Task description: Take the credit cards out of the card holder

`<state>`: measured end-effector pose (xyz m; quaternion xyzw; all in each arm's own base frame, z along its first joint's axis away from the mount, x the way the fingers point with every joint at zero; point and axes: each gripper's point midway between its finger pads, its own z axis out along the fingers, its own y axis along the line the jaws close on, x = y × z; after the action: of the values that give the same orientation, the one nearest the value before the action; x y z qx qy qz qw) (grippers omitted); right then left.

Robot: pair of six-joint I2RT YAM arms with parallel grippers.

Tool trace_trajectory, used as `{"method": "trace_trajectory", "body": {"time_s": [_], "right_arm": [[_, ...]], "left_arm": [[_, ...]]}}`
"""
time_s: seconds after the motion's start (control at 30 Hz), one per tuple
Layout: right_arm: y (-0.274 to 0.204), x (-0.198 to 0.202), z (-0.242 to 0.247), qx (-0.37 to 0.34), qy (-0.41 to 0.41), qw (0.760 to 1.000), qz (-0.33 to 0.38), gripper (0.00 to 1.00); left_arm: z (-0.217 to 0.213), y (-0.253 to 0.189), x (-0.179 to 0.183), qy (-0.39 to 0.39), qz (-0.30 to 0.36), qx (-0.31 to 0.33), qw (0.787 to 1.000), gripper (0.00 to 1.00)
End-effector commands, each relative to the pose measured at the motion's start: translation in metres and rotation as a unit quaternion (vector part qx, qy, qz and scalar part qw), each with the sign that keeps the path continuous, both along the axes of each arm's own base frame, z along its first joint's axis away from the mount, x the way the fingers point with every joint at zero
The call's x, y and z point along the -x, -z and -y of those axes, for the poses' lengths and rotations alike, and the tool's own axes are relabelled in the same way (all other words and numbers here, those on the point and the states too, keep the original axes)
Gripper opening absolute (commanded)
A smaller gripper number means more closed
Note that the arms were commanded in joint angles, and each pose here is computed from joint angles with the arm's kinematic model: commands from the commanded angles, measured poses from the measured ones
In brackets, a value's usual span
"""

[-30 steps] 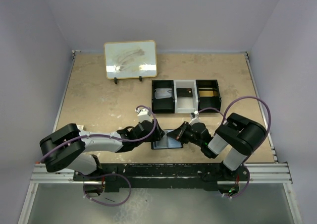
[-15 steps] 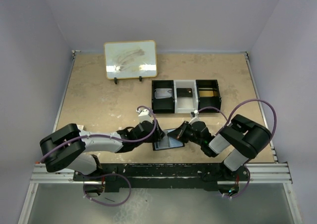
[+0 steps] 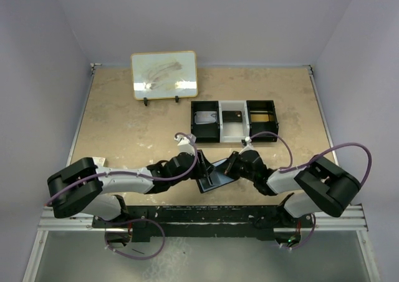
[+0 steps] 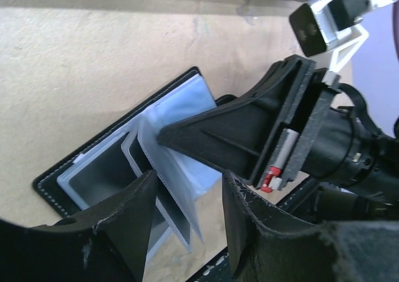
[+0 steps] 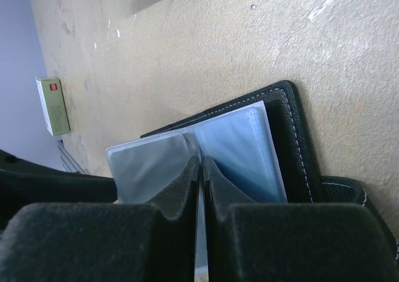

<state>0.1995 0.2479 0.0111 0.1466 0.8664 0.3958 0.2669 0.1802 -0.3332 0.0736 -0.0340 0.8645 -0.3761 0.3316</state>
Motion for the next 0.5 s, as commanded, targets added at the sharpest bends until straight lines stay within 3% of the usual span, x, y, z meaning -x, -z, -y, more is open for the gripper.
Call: {"method": "trace_trajectory", "body": {"time_s": [0.0, 0.3, 0.47], "right_arm": [[0.054, 0.033, 0.039, 0.119, -0.012, 0.990, -0.072, 0.09], [0.037, 0.026, 0.044, 0.128, -0.001, 0.990, -0.052, 0.17], [0.018, 0.019, 0.049, 0.131, 0.020, 0.991, -0.029, 0.28]], "left_arm": [[0.028, -0.048, -0.005, 0.014, 0.028, 0.076, 0.997, 0.43], [0.033, -0.037, -0.005, 0.019, 0.018, 0.053, 0.998, 0.43], [0.040, -0.029, -0.007, 0.023, 0.013, 0.046, 0.999, 0.43]]}}
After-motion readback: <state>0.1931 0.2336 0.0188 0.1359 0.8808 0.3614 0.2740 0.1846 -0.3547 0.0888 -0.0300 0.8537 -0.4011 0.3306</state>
